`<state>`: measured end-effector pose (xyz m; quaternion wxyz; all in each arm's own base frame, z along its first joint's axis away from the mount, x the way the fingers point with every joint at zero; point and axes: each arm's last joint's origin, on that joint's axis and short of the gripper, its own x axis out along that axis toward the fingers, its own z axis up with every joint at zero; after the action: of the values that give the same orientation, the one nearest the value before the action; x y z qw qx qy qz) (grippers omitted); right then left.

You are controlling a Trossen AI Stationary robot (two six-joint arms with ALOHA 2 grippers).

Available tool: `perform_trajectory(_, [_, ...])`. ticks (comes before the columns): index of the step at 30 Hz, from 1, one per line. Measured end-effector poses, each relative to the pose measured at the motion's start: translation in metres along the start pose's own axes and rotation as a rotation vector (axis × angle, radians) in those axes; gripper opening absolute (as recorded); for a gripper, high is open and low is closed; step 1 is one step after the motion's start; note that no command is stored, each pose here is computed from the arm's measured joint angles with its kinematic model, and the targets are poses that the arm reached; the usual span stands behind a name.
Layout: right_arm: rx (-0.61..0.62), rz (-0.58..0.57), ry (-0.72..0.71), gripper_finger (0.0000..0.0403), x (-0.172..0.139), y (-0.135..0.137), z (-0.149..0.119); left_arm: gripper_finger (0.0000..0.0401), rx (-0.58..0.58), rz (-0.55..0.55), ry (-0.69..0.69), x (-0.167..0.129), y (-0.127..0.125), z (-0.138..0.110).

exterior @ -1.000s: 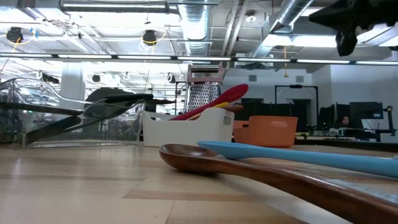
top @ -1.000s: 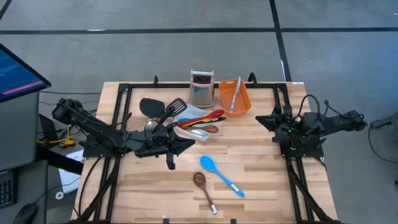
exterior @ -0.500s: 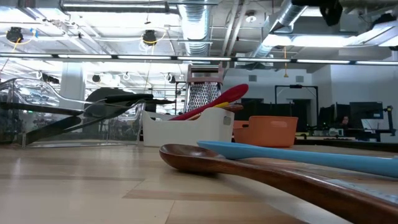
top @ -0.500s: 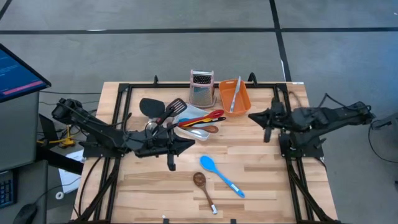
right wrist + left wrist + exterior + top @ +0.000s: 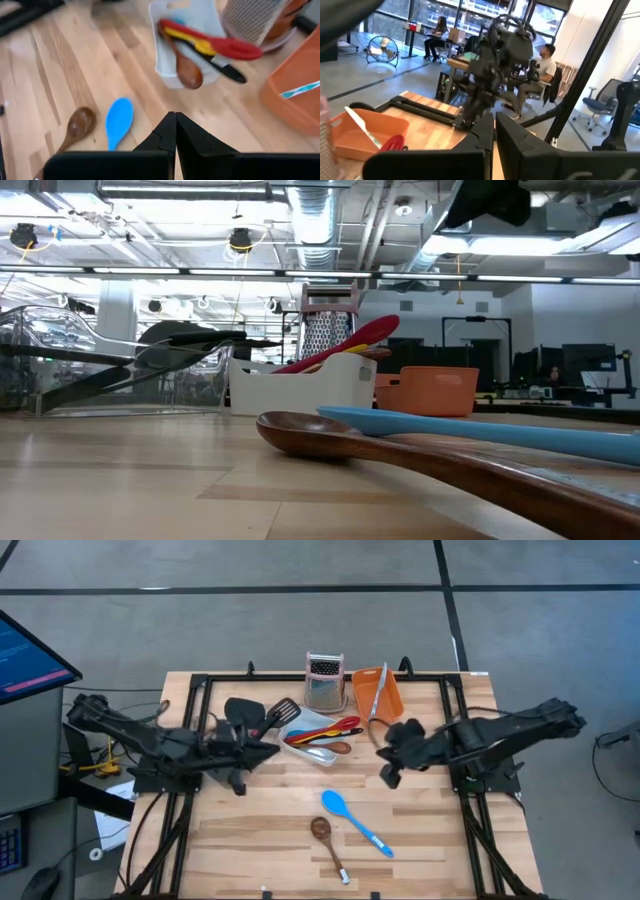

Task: Pick & Place Kitchen Items
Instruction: Put the blue serving spoon into the white bin

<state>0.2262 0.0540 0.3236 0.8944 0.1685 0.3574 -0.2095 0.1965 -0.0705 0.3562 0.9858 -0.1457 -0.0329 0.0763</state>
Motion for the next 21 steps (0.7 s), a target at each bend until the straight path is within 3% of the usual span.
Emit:
perform_trajectory(6, [0.060,-0.011,0.146,0.0000,0.027,0.025,0.005,0.0003,0.015,-0.006,0.026,-0.019,0.010,0.009])
perform_trajectory(13, [0.145,-0.110,0.391,0.0000,0.056,0.044,-0.009,0.0003,0.049,-0.014,0.084,-0.025,0.014,0.007])
perform_trajectory(21, [0.187,-0.142,0.504,0.0000,0.080,0.061,-0.028,0.0003,0.052,-0.012,0.092,-0.024,0.014,0.005])
